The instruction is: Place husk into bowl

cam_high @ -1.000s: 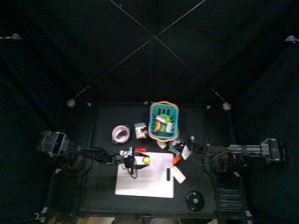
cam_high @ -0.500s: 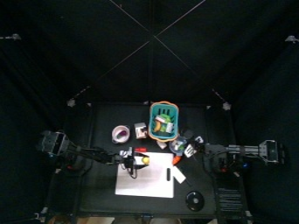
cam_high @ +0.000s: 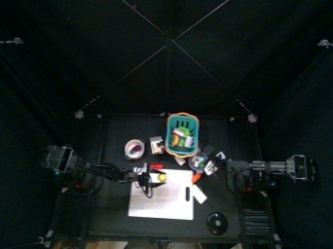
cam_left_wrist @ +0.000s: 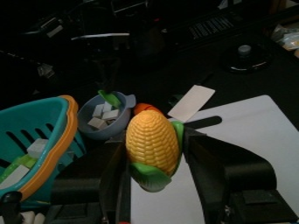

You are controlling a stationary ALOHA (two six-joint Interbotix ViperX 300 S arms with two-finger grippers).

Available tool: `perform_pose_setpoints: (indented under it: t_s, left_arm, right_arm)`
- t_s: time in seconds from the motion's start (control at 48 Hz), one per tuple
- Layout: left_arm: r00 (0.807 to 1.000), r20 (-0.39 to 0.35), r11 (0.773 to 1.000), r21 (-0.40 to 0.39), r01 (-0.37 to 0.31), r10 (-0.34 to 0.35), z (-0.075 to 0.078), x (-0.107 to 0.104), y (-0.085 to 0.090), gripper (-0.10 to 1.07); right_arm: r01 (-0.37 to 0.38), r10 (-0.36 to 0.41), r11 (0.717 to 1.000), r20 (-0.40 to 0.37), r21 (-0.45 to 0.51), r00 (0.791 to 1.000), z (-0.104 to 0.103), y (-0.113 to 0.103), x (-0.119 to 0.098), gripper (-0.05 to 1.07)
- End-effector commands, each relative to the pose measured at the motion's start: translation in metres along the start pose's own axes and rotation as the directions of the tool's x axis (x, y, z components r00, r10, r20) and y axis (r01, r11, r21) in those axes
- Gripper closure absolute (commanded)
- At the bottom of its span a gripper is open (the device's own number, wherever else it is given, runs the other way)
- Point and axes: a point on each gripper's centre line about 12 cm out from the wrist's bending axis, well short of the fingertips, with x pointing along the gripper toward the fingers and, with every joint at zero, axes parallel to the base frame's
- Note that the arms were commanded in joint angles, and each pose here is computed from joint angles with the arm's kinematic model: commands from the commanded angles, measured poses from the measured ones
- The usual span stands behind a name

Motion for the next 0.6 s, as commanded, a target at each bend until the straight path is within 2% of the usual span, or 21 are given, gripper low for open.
perform_pose_setpoints:
  t_s: [0.0, 0.167, 0.583]
  left_arm:
    - [1.0, 0.023, 1.0, -0.004, -0.012, 0.012, 0.007, 0.001, 0.004, 0.33]
    - [1.0, 0.021, 1.0, -0.004, -0.013, 0.013, 0.006, 0.0, 0.004, 0.33]
    - [1.0, 0.021, 1.0, -0.004, -0.013, 0.013, 0.006, 0.0, 0.004, 0.33]
  right_arm:
    - [-0.02, 0.019, 1.0, 0.029, 0.011, 0.999, 0.01, 0.005, -0.005, 0.31]
    - [-0.022, 0.021, 1.0, 0.034, 0.009, 0.999, 0.012, 0.006, -0.006, 0.21]
    - [-0.052, 0.052, 0.999, 0.046, -0.003, 0.998, 0.016, 0.016, -0.01, 0.21]
